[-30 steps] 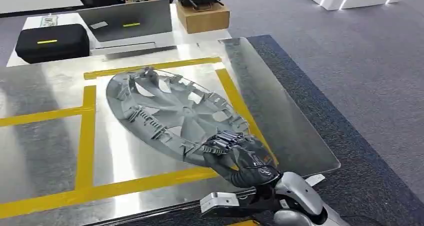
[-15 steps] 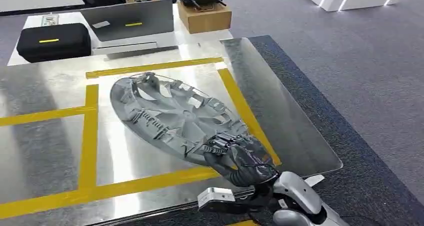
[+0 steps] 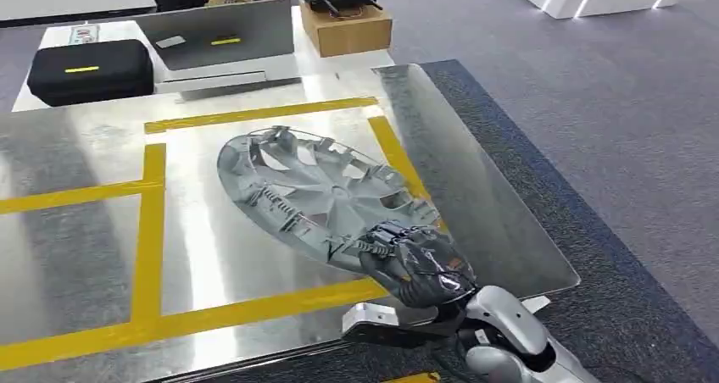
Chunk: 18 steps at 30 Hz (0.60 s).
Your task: Take the parts from the cabinet and place them on the table.
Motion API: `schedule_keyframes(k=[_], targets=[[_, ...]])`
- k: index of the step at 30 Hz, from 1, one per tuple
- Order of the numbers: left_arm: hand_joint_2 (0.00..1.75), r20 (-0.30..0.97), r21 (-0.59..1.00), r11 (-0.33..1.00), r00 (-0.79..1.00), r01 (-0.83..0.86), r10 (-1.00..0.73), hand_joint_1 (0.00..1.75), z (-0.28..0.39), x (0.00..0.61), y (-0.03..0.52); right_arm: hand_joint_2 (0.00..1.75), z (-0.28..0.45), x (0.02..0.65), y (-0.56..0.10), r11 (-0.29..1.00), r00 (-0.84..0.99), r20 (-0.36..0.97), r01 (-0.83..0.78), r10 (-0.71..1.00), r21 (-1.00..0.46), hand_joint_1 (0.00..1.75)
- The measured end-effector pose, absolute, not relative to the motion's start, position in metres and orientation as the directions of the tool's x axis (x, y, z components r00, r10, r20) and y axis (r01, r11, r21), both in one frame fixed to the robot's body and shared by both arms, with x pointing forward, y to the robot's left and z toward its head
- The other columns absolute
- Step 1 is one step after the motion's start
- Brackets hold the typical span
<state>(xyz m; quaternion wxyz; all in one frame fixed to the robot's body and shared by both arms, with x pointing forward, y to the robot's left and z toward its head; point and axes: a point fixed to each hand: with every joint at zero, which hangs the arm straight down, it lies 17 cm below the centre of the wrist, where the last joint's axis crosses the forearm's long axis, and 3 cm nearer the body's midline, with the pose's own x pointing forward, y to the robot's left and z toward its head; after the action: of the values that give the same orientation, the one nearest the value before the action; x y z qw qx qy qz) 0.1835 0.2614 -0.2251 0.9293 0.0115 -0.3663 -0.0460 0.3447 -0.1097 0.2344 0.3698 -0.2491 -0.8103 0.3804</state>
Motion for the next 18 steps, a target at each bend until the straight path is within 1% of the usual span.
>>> schedule_keyframes(k=[5,8,18], targets=[[1.75,0.685,0.043,0.995,0.722,0.092,-0.096,0.00,-0.223,0.187,0.252,1.75,0.229,0.350,-0.106,0.545,-0.598,0.371,0.135,0.710,-0.827,1.75],[1.75,0.685,0.040,0.994,0.722,0.105,-0.104,0.00,-0.223,0.189,0.248,1.75,0.225,0.347,-0.091,0.516,-0.616,0.340,0.128,0.711,-0.847,1.75],[1.75,0.693,0.045,0.987,0.707,0.156,-0.143,0.00,-0.220,0.203,0.241,1.75,0.211,0.329,-0.027,0.435,-0.744,0.273,0.026,0.610,-0.900,1.75]])
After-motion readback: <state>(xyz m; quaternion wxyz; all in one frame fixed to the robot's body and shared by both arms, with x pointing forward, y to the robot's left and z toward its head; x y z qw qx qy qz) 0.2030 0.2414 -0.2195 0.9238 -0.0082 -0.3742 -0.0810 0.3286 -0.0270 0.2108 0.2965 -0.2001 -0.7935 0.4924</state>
